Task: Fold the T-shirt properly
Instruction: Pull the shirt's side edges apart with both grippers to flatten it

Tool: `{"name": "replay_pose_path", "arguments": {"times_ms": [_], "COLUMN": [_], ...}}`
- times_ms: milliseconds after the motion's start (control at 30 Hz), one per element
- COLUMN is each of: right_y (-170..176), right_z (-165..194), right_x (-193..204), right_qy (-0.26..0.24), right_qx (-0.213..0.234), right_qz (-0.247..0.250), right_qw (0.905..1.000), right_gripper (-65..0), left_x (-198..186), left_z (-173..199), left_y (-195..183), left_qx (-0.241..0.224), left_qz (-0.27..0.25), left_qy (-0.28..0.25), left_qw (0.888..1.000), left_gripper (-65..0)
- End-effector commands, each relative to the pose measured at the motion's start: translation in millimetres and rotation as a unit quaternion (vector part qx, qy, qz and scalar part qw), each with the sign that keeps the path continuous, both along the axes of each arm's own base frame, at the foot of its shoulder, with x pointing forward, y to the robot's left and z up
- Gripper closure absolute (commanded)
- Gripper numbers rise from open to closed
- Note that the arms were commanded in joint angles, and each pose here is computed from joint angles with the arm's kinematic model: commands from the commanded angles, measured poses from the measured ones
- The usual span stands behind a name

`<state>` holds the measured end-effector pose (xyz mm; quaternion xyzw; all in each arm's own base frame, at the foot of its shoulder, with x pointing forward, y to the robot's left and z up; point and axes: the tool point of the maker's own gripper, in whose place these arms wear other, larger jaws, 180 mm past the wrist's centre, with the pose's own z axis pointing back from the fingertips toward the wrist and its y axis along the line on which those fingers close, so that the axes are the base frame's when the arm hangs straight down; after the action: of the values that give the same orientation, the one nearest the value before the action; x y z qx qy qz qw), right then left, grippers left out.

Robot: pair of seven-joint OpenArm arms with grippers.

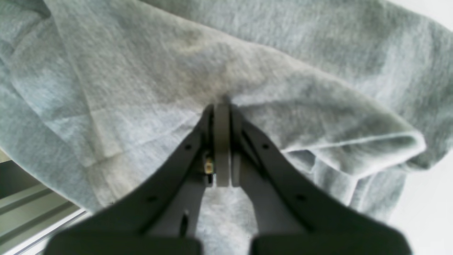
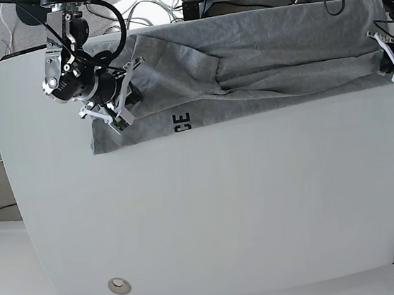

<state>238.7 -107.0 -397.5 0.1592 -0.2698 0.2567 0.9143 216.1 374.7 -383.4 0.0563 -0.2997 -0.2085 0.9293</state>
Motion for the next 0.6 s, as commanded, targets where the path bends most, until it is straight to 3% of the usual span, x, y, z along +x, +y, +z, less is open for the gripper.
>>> {"name": "replay_pose_path", "arguments": {"times_ms": [0, 133, 200, 300, 400, 467, 567], "right_y": [0.2, -0.3, 0.7, 6.7, 23.3, 32.9, 39.5], "right_z": [10.1, 11.2, 14.6, 33.3, 51.7, 58.0, 47.6], "right_x": [7.9, 8.2, 9.8, 16.0, 19.8, 19.1, 9.3], "right_qy": [-0.021, -0.023, -0.028, -0.058, -0.076, -0.078, -0.057], "right_qx": [0.005, 0.004, 0.004, 0.014, 0.072, 0.105, 0.117], "right_qz": [0.001, 0.002, 0.003, 0.009, 0.017, 0.021, 0.016], "right_qw": [0.9998, 0.9997, 0.9996, 0.9982, 0.9944, 0.9912, 0.9914], "right_gripper": [0.0, 0.0, 0.0, 0.0, 0.0, 0.0, 0.0], "left_x": [8.3, 8.9, 10.2, 20.2, 33.4, 36.1, 32.9], "left_z": [13.2, 14.3, 17.7, 34.1, 68.2, 75.8, 73.8], "left_y": [6.5, 7.3, 11.1, 8.1, 9.2, -0.2, -18.8], "left_qx": [0.01, 0.012, 0.019, 0.028, 0.042, 0.036, 0.031], "left_qz": [-0.003, -0.003, -0.004, -0.019, -0.015, -0.014, -0.03], "left_qy": [-0.016, -0.017, -0.016, -0.036, -0.09, -0.112, -0.11], "left_qw": [1.0, 1.0, 1.0, 0.999, 0.995, 0.993, 0.993], "left_gripper": [-13.1, -50.4, -60.9, -61.6, -61.6, -61.6, -61.6]}}
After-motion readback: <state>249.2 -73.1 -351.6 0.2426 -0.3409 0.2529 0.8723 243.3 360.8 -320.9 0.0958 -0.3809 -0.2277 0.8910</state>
